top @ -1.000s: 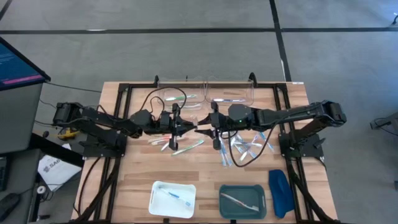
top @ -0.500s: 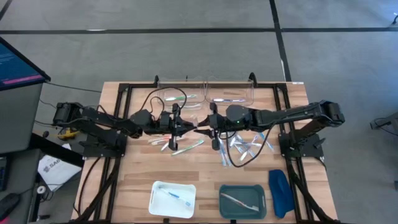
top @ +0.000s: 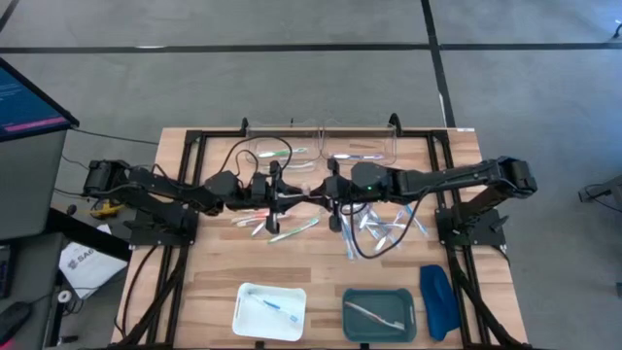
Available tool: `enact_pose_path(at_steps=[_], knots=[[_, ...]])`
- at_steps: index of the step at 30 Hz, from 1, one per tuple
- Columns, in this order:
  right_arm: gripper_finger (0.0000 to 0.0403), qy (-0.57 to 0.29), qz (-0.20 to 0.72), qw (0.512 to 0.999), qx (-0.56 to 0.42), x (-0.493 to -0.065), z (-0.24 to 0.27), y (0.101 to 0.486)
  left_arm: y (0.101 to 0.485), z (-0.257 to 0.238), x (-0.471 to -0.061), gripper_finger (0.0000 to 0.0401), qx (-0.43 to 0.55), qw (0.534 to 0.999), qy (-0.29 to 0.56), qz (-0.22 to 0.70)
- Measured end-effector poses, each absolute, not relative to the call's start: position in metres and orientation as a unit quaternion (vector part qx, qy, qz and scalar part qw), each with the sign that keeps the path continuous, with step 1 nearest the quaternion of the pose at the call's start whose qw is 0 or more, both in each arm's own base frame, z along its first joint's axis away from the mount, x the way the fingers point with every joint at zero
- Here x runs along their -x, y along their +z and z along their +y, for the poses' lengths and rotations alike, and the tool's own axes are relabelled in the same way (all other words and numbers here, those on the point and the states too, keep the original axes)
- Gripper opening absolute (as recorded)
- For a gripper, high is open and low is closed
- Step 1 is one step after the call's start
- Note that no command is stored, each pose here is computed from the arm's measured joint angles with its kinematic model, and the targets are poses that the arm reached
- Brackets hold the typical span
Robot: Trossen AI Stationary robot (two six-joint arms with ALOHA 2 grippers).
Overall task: Pick & Place Toothbrushes
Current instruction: Put the orange toothbrush into the green bin
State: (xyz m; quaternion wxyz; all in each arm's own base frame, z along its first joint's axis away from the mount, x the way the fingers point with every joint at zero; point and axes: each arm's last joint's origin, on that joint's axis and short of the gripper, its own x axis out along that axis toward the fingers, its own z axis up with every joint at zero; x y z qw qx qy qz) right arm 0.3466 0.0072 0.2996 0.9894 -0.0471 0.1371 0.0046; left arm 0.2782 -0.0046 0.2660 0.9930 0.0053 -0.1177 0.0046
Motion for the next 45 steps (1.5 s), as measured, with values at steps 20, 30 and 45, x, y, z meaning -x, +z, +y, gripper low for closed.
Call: enact_pose_path(at_steps=[20, 30, 45], knots=[[0.0014, -0.003, 0.192, 0.981, 0.018, -0.324, 0.017, 0.308, 0.288, -0.003, -0.25, 0.0194, 0.007, 0.996, 0.035, -0.085], [0.0014, -0.044, 0.276, 0.957, -0.073, -0.293, 0.044, 0.307, 0.304, -0.002, -0.223, 0.018, 0.008, 0.997, 0.041, -0.067], [0.0014, -0.022, 0.443, 0.859, -0.254, -0.256, 0.152, 0.329, 0.309, -0.002, -0.216, 0.0164, 0.011, 0.996, 0.041, -0.079]])
